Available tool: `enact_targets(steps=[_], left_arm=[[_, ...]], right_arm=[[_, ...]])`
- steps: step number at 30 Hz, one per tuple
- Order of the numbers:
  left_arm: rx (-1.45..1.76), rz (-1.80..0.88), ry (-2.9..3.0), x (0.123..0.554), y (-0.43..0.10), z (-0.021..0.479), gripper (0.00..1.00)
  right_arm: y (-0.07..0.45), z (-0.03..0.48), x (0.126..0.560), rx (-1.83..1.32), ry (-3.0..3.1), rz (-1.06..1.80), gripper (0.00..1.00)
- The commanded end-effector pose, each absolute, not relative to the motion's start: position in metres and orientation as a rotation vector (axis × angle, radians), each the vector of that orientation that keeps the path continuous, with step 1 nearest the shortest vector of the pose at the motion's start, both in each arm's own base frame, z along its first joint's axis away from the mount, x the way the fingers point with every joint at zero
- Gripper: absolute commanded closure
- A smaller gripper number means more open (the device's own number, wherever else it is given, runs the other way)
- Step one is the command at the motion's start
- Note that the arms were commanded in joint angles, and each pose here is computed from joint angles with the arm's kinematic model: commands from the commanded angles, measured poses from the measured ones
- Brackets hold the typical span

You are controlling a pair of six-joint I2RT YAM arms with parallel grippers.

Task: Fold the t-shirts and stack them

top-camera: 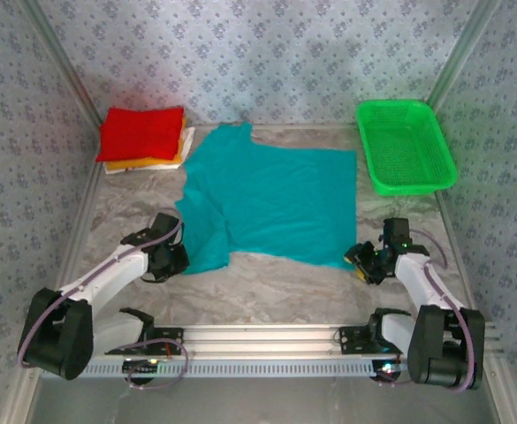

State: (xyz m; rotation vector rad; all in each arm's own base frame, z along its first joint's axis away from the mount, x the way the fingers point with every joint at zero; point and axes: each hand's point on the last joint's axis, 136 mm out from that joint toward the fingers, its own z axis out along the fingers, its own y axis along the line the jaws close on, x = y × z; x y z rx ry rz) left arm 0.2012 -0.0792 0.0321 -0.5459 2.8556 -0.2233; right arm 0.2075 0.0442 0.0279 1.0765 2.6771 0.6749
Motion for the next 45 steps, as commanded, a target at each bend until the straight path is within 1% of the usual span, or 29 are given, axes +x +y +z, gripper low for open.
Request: enact_targets(steps=[1, 3, 5, 9, 13, 14, 20, 25, 28, 33, 37, 42, 45], left_arm=[[-0.551, -0.214, 2.876, 0.197, -0.078, 0.028, 1.0], [-0.551, -0.212, 2.879, 0.197, -0.078, 0.027, 1.0], [-0.555, -0.209, 2.876, 0.197, -0.077, 0.026, 1.0], [-0.585, -0.219, 2.861, 0.199, -0.076, 0.03, 1.0], [-0.653, -0.24, 2.825, 0.199, -0.069, 0.041, 1.0], [-0.677, -0.257, 2.8, 0.201, -0.067, 0.045, 1.0], [-0.769, -0.268, 2.788, 0.183, -0.053, 0.051, 1.0], [-0.819, -0.322, 2.819, 0.168, -0.061, 0.045, 1.0], [-0.798, -0.365, 2.799, 0.166, -0.068, 0.052, 1.0], [-0.678, -0.511, 2.703, 0.185, -0.086, 0.094, 1.0], [-0.574, -0.498, 2.687, 0.206, -0.091, 0.127, 1.0], [-0.543, -0.467, 2.649, 0.238, -0.091, 0.141, 1.0], [-0.529, -0.463, 2.637, 0.259, -0.092, 0.143, 1.0]], right_arm=[[0.05, 0.026, 0.215, 1.08, 2.651, 0.709, 0.48], [0.052, 0.028, 0.222, 1.06, 2.627, 0.721, 0.52], [0.052, 0.03, 0.228, 1.049, 2.604, 0.722, 0.6], [0.048, 0.032, 0.233, 1.042, 2.594, 0.682, 0.84], [0.04, 0.042, 0.225, 1.046, 2.596, 0.621, 1.0], [0.036, 0.046, 0.224, 1.059, 2.583, 0.615, 1.0], [0.025, 0.057, 0.201, 1.158, 2.554, 0.61, 1.0], [0.028, 0.055, 0.172, 1.204, 2.62, 0.585, 1.0], [0.029, 0.058, 0.163, 1.203, 2.631, 0.575, 1.0], [0.022, 0.082, 0.186, 1.106, 2.575, 0.561, 1.0], [0.014, 0.101, 0.204, 1.032, 2.56, 0.503, 1.0], [0.003, 0.112, 0.228, 0.996, 2.561, 0.44, 1.0], [-0.001, 0.111, 0.245, 0.912, 2.597, 0.387, 1.0]])
